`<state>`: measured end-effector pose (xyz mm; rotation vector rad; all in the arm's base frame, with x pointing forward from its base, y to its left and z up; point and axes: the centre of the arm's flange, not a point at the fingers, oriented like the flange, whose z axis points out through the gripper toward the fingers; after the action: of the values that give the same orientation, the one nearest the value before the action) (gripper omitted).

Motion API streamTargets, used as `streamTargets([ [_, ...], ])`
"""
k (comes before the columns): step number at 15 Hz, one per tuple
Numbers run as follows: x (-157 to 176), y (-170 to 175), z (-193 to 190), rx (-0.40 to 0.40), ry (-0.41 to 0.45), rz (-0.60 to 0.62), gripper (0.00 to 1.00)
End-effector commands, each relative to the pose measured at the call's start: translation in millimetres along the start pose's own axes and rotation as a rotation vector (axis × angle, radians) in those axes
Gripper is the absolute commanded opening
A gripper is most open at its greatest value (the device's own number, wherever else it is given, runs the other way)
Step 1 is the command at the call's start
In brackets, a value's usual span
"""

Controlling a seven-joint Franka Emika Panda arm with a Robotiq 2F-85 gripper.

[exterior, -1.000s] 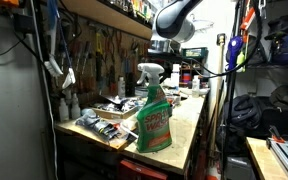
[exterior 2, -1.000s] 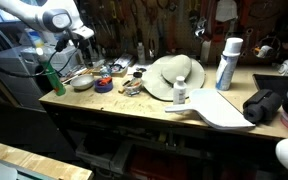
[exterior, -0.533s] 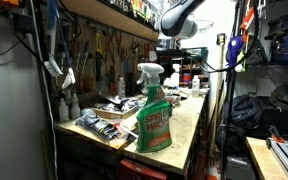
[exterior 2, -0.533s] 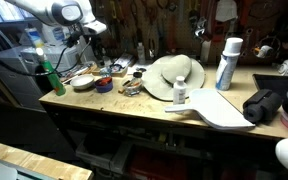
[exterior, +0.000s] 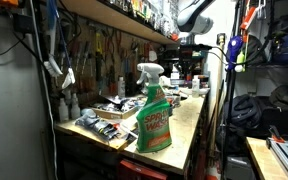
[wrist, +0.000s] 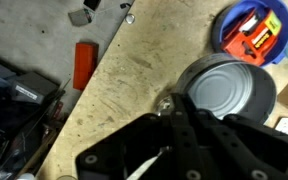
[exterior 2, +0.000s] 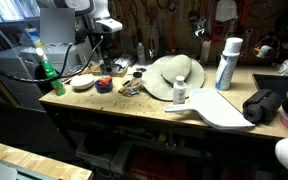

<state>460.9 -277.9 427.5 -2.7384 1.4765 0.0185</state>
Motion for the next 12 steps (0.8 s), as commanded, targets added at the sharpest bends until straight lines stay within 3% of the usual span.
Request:
streamTargets([
  [1, 0.8, 5.2, 3.0, -0.008, -0.011, 0.008, 0.03],
  [4, 0.3, 5.4, 6.0, -0.014, -0.018, 0.01, 0.02],
  [7, 29.9, 17.6, 20.1, -0.084, 0.09, 0.146, 0.01],
  [12, 83.7, 96.0, 57.0, -0.166, 0.11, 0.407, 0.01],
])
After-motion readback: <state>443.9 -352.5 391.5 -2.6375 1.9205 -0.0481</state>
